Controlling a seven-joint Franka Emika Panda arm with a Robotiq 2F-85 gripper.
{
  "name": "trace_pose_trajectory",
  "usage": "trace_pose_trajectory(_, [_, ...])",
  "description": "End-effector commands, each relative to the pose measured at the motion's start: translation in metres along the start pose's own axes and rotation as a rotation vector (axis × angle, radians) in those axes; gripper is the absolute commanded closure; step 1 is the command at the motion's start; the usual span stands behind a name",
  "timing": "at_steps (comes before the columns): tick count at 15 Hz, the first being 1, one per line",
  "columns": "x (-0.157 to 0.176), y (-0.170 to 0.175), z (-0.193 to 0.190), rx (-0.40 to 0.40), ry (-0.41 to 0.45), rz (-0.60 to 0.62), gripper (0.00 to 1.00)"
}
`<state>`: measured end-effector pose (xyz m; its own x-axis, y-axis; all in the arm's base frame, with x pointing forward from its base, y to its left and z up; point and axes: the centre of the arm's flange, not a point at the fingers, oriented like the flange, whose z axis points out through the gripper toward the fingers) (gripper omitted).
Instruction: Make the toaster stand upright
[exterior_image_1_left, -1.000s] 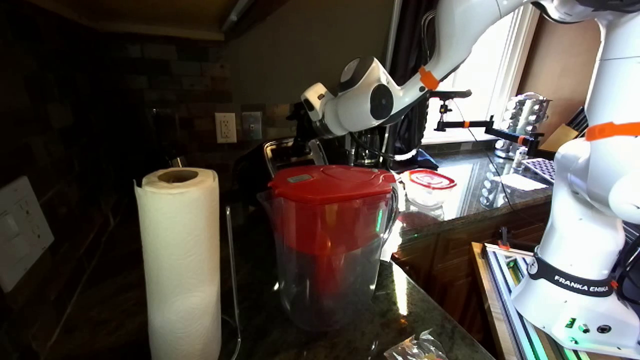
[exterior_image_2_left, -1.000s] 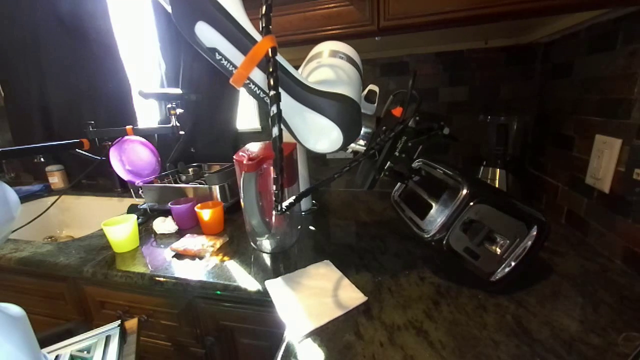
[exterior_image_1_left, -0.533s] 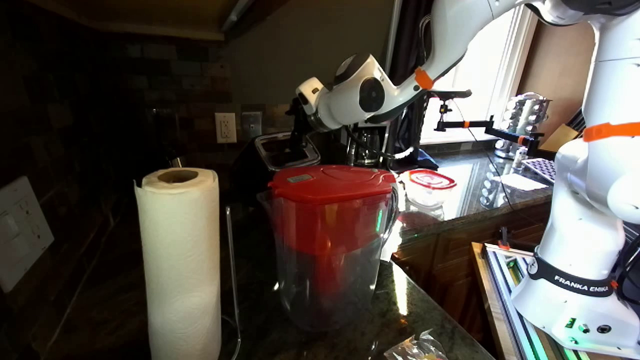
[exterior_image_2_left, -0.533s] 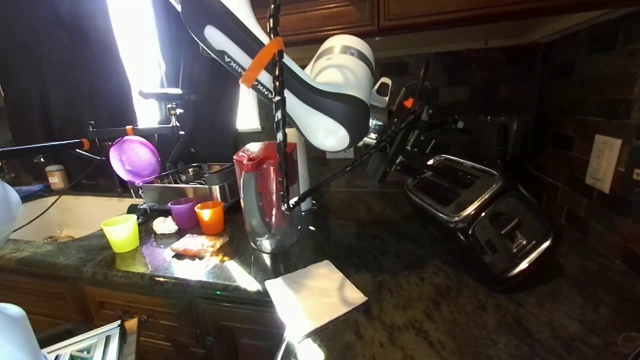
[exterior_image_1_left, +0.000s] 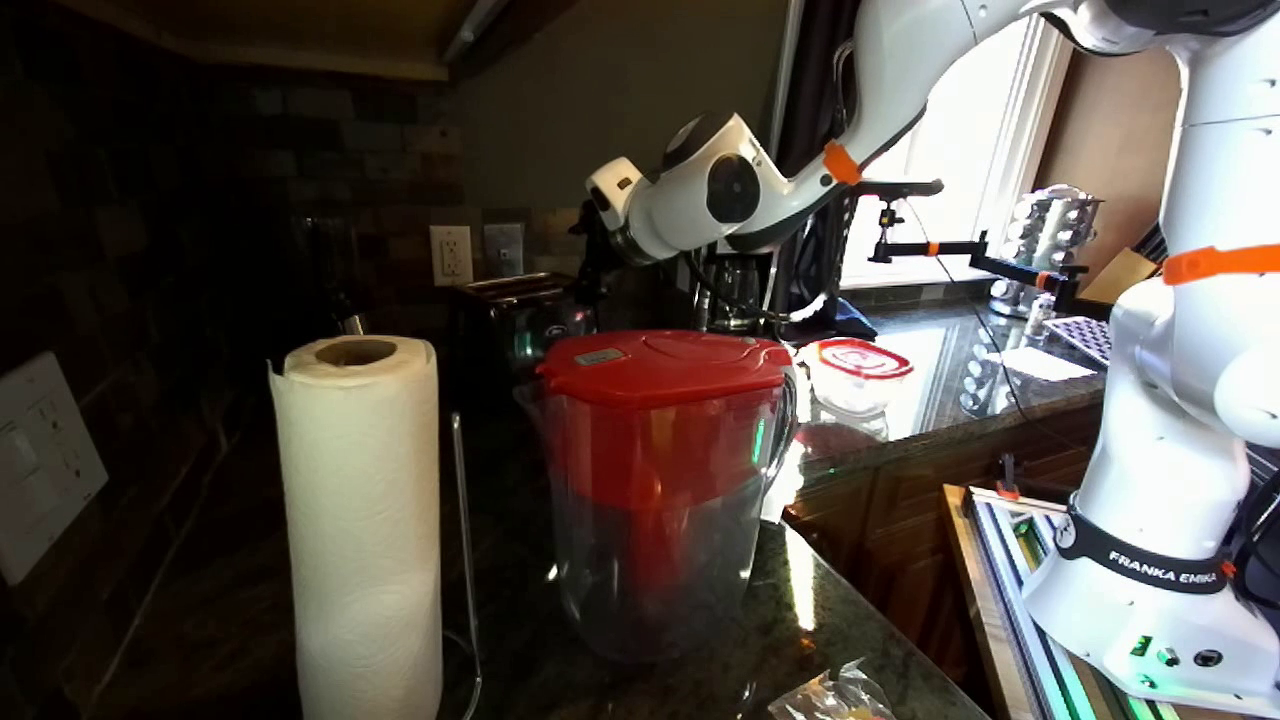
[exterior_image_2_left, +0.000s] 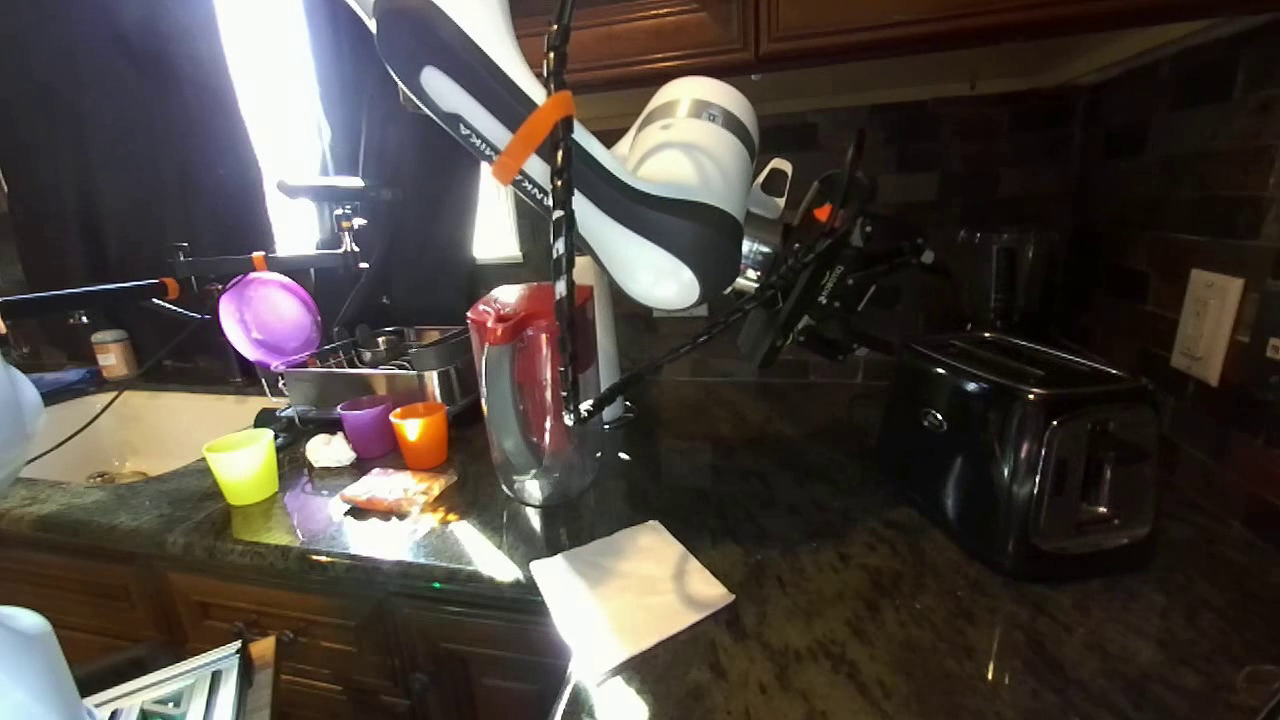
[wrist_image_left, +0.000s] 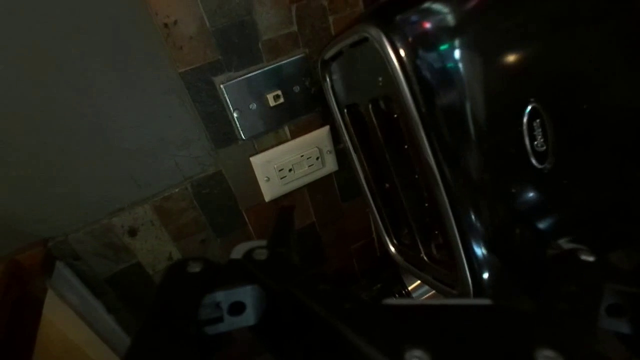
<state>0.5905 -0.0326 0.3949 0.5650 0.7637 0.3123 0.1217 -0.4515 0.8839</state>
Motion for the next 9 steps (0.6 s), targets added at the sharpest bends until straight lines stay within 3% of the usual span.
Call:
trace_pose_trajectory(1, [0.004,0.007,0.000,0.030,-0.012,0.031,0.00])
trace_pose_trajectory(4, [0.006,0.011,-0.008,0.046,-0.040,0.081,0.00])
trace_pose_trajectory(9, [0.004,0.022,-0.039,0.140,-0.099,0.209,0.00])
